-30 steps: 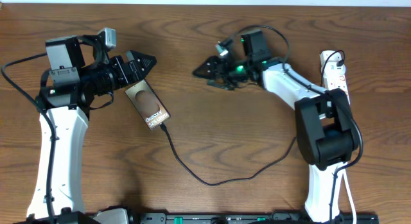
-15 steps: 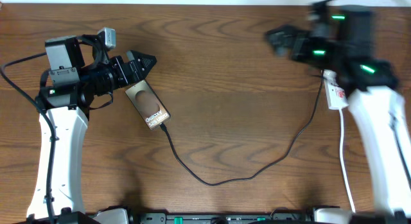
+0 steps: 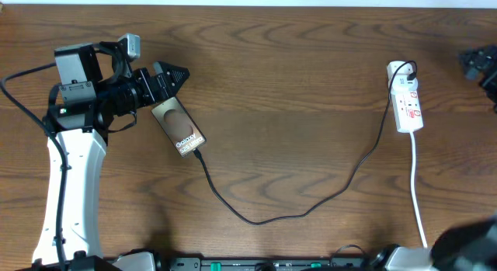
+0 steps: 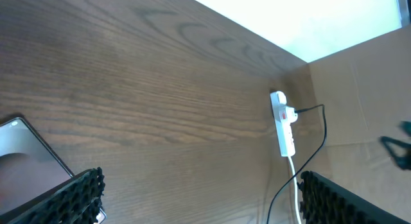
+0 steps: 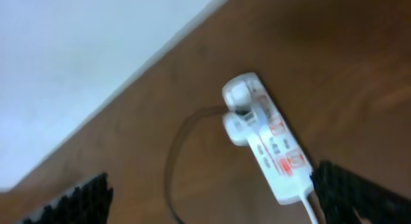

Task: Plug charger to phone and switch on socket
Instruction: 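Bring the right gripper over the white power strip's charger socket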

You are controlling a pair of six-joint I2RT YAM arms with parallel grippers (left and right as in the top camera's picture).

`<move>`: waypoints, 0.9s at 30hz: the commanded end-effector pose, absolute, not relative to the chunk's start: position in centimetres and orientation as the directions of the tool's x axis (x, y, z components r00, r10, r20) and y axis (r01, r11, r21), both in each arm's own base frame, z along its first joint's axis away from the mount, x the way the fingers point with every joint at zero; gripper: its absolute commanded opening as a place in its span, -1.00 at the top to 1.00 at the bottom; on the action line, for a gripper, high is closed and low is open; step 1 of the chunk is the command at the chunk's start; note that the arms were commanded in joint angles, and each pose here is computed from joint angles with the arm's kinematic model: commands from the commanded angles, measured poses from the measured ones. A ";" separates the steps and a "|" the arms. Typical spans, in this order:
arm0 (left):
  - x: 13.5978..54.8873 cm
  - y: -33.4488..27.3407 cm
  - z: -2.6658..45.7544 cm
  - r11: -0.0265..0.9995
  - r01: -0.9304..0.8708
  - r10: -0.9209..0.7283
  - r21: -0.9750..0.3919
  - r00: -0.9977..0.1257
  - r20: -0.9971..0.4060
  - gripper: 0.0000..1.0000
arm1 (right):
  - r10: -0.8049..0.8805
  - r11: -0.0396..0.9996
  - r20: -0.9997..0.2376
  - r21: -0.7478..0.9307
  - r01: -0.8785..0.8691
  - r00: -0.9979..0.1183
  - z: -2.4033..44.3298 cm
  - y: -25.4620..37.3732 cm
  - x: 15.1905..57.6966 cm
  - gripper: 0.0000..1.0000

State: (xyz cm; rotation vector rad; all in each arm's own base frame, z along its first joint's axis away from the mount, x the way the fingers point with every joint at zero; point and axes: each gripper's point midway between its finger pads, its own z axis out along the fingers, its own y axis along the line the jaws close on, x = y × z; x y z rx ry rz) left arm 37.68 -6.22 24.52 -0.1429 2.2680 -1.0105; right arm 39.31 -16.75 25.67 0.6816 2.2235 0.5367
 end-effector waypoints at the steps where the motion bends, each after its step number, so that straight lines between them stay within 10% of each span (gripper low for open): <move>1: 37.8 -6.3 25.3 0.709 0.182 -0.325 -0.681 -0.773 -0.545 -0.90 | 0.550 0.784 -0.518 0.590 0.192 -0.656 25.8 -17.0 41.4 -0.99; 15: 37.8 -6.3 25.3 0.709 0.182 -0.325 -0.681 -0.773 -0.545 -0.90 | 0.446 0.812 -0.129 0.475 0.340 -0.886 14.9 -19.4 42.2 -0.98; 27: 37.7 -6.3 25.2 0.709 0.179 -0.325 -0.682 -0.776 -0.541 -0.90 | 0.243 0.833 -0.162 0.539 0.120 -0.956 11.2 -15.4 44.7 -0.99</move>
